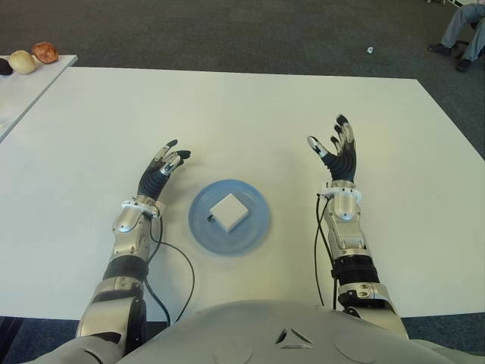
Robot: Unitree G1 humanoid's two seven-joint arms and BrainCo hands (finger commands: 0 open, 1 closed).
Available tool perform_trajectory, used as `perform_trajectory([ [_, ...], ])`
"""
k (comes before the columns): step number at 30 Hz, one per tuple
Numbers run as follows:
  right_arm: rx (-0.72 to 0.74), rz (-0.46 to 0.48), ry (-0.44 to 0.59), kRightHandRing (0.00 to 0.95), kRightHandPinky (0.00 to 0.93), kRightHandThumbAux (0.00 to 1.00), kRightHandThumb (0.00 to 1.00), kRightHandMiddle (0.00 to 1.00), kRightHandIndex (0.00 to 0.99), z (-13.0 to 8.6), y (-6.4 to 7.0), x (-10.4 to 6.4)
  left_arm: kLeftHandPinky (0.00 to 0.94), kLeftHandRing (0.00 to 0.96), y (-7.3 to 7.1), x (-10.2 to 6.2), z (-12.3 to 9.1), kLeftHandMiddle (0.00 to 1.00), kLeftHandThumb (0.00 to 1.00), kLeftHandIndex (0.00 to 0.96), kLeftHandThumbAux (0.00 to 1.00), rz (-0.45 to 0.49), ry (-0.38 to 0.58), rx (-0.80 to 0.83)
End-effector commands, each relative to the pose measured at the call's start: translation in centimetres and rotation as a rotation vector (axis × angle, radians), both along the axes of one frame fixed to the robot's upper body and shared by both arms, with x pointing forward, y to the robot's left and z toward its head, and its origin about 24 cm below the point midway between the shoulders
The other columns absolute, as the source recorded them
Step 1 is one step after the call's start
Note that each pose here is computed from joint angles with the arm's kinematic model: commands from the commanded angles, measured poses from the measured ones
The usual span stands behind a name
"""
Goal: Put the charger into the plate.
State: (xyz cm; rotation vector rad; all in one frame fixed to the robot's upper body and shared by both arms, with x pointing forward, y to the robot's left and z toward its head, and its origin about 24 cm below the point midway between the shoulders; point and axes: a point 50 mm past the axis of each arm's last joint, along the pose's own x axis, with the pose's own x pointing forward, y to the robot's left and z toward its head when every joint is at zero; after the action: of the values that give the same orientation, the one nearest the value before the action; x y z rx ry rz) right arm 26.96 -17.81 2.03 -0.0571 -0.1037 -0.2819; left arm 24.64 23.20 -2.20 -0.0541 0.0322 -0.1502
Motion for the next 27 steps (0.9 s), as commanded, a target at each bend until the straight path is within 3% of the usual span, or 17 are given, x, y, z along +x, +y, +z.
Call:
perform_trajectory([
  [1,0.140,-0.008,0.001,0.000,0.007,0.761,0.067,0.007,0.012,-1.2,0.7,0.0,0.108,0.208,-0.1,0.2,0.0,0.261,0.000,0.097,0.450,0.009,0.001,-0.012],
  [10,0.192,-0.010,0.024,0.001,0.032,0.801,0.031,0.035,0.050,-2.8,1.0,-0.5,0.104,0.208,0.1,0.4,0.0,0.261,0.000,0.090,0.447,0.008,0.000,-0.013],
  [27,0.156,-0.012,0.097,0.052,0.079,0.802,0.000,0.084,0.083,-4.7,1.4,-0.7,0.115,0.219,0.2,0.9,-0.1,0.268,0.000,0.091,0.448,0.009,0.010,-0.019],
])
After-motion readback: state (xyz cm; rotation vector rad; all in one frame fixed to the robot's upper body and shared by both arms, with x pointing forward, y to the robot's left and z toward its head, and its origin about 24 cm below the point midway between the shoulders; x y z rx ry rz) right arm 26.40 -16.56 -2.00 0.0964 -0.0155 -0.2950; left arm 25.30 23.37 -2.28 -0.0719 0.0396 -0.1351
